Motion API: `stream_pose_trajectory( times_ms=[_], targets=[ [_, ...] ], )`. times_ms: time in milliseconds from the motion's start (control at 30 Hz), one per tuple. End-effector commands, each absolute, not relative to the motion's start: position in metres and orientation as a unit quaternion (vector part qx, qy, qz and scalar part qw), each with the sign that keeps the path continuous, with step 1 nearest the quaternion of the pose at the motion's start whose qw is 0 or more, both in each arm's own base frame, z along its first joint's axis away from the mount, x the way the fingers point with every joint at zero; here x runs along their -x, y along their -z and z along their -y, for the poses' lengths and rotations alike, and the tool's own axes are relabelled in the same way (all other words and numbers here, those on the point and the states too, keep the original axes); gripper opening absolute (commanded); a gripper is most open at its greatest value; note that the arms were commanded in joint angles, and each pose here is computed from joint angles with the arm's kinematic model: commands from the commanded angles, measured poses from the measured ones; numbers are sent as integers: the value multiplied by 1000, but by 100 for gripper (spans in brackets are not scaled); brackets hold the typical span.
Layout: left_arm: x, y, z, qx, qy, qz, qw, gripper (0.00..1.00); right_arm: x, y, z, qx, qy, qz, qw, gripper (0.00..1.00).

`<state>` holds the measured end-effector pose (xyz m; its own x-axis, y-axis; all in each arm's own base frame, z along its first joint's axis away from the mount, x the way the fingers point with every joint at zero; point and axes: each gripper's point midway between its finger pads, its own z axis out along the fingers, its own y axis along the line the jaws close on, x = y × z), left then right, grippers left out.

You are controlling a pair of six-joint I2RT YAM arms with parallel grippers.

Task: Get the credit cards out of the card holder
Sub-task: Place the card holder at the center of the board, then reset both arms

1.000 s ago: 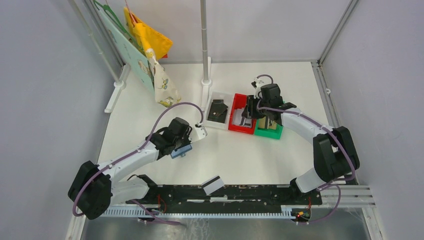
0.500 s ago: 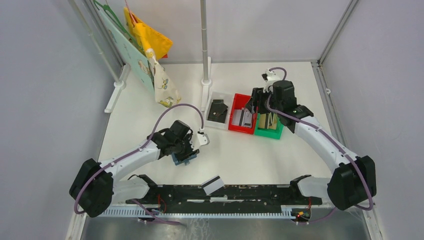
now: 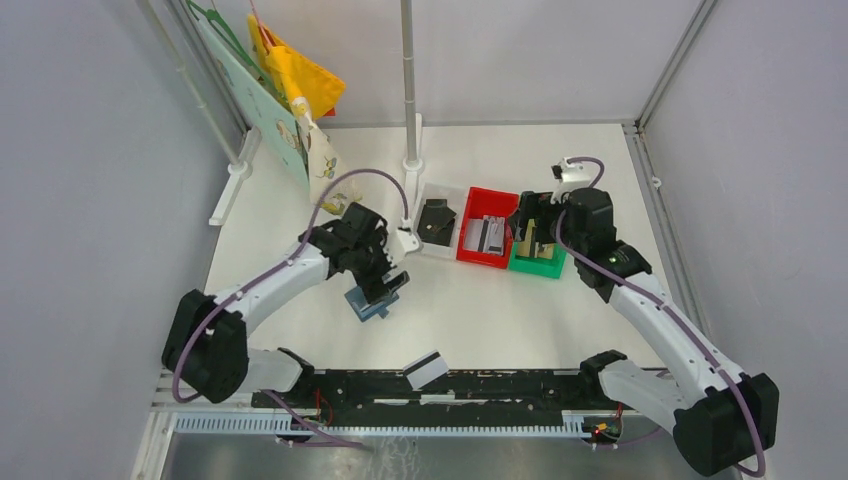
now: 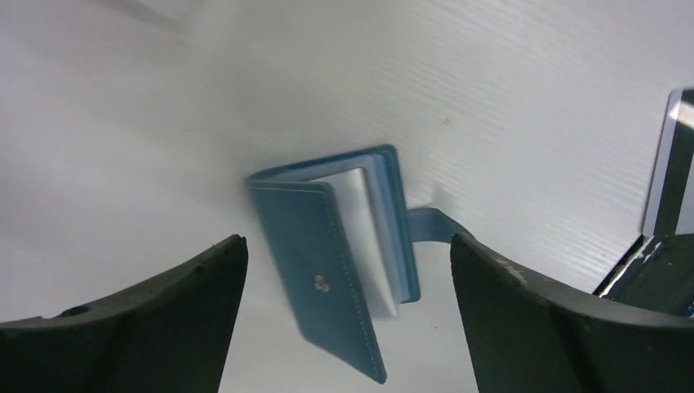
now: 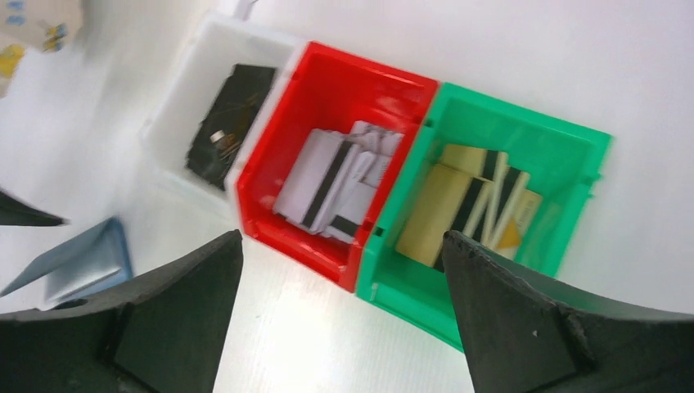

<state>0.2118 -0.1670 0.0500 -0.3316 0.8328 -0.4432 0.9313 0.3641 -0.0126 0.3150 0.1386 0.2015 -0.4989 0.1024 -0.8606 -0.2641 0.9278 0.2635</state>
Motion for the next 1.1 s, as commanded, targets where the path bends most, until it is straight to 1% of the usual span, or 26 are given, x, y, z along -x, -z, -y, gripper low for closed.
stream_pose_trajectory(
  times_ms=[0, 33, 133, 233, 367, 500, 567, 700, 800, 900, 1000, 1067],
  targets=[
    [-273, -152, 184, -487, 140, -786, 354, 99, -322, -208, -92, -18, -89, -831, 548, 98],
    [-280, -171, 180, -475, 144, -784, 373, 100, -320, -203, -79, -37, -62, -831, 551, 98],
    [-292, -204, 153, -435, 154, -788, 407, 100, -312, -187, -43, -94, 4, -825, 557, 98],
    [-302, -217, 118, -404, 146, -793, 432, 100, -298, -174, -5, -147, 80, -808, 565, 98],
    [-316, -193, 62, -324, 126, -815, 463, 100, -266, -147, 51, -231, 198, -754, 582, 98],
    [-325, -148, 15, -237, 110, -833, 488, 100, -232, -117, 87, -278, 275, -692, 607, 98],
    [-327, -128, 3, -203, 110, -836, 498, 100, -224, -105, 93, -275, 287, -678, 619, 98],
    [-342, -108, -8, -140, 117, -825, 535, 100, -217, -83, 95, -246, 293, -679, 627, 98],
    [-353, -111, -6, -97, 141, -808, 563, 100, -217, -80, 97, -237, 304, -680, 624, 98],
    [-357, -109, -6, -77, 143, -782, 601, 100, -229, -92, 89, -203, 290, -676, 646, 98],
    [-360, -94, -10, -57, 138, -783, 604, 100, -245, -97, 81, -164, 282, -684, 652, 98],
    [-365, -93, -15, -33, 137, -777, 614, 100, -249, -97, 79, -159, 271, -685, 658, 98]
  ],
)
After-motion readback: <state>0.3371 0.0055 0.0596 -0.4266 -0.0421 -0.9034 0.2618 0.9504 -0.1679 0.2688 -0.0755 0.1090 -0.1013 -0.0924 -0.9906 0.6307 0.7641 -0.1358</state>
